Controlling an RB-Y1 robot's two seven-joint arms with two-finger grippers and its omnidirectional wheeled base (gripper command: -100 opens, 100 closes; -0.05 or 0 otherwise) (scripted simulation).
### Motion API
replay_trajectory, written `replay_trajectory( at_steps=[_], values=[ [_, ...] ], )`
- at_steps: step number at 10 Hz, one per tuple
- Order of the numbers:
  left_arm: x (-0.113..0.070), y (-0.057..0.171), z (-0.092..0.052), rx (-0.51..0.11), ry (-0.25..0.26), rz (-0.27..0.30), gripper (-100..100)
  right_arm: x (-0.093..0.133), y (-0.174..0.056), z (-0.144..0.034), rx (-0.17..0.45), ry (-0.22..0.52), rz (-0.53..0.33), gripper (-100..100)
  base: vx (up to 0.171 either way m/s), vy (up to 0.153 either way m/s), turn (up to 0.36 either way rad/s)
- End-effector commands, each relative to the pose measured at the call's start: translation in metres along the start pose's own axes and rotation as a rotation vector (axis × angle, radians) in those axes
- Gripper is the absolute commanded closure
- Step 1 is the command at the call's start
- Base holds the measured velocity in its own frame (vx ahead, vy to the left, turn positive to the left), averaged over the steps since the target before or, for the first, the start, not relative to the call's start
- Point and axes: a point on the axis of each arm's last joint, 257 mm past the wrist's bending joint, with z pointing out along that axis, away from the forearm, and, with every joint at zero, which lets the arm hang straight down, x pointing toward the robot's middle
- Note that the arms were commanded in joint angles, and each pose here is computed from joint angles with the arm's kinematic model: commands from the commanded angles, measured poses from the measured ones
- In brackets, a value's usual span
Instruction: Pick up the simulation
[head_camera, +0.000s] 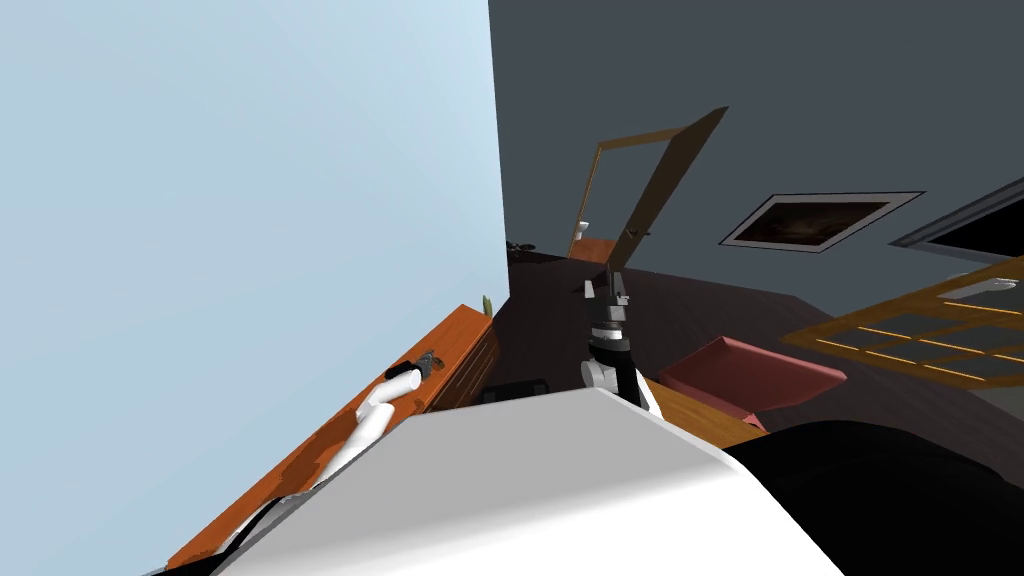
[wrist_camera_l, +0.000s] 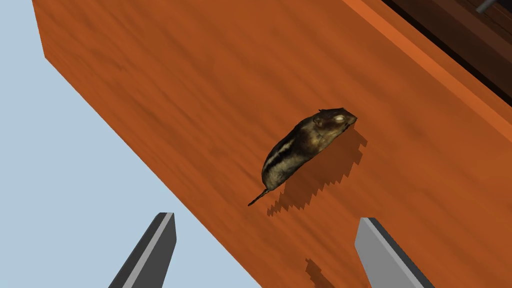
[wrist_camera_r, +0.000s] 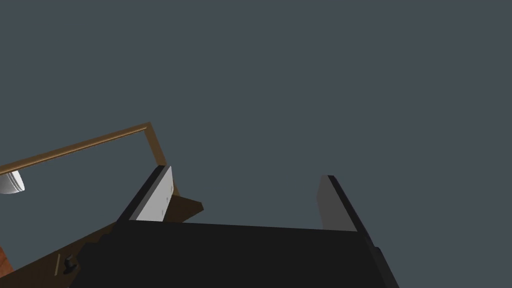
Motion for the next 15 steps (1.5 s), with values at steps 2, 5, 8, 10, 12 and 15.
replay_trajectory(
  at_steps=[2, 5, 8, 10, 12, 15],
  values=[
    [-0.008, 0.027, 0.002, -0.074, -0.001, 0.001, -100, 0.0, 0.0, 0.0, 0.0, 0.0, 0.0, 0, 0.023, -0.022, -0.09],
    [-0.014, 0.053, 0.0, -0.146, 0.004, 0.013, -100, 0.0, 0.0, 0.0, 0.0, 0.0, 0.0, 0, 0.044, -0.009, -0.149],
    [-0.023, 0.096, -0.009, -0.259, 0.019, 0.064, -100, 0.0, 0.0, 0.0, 0.0, 0.0, 0.0, 0, 0.046, 0.035, -0.267],
    [-0.026, 0.11, -0.013, -0.292, 0.023, 0.082, -100, 0.0, 0.0, 0.0, 0.0, 0.0, 0.0, 0, 0.028, 0.076, -0.179],
    [-0.034, 0.136, -0.02, -0.357, 0.027, 0.117, -100, 0.0, 0.0, 0.0, 0.0, 0.0, 0.0, 0, 0.014, 0.059, -0.242],
    [-0.037, 0.15, -0.026, -0.389, 0.029, 0.134, -100, 0.0, 0.0, 0.0, 0.0, 0.0, 0.0, 0, 0.012, 0.062, -0.128]
  ],
)
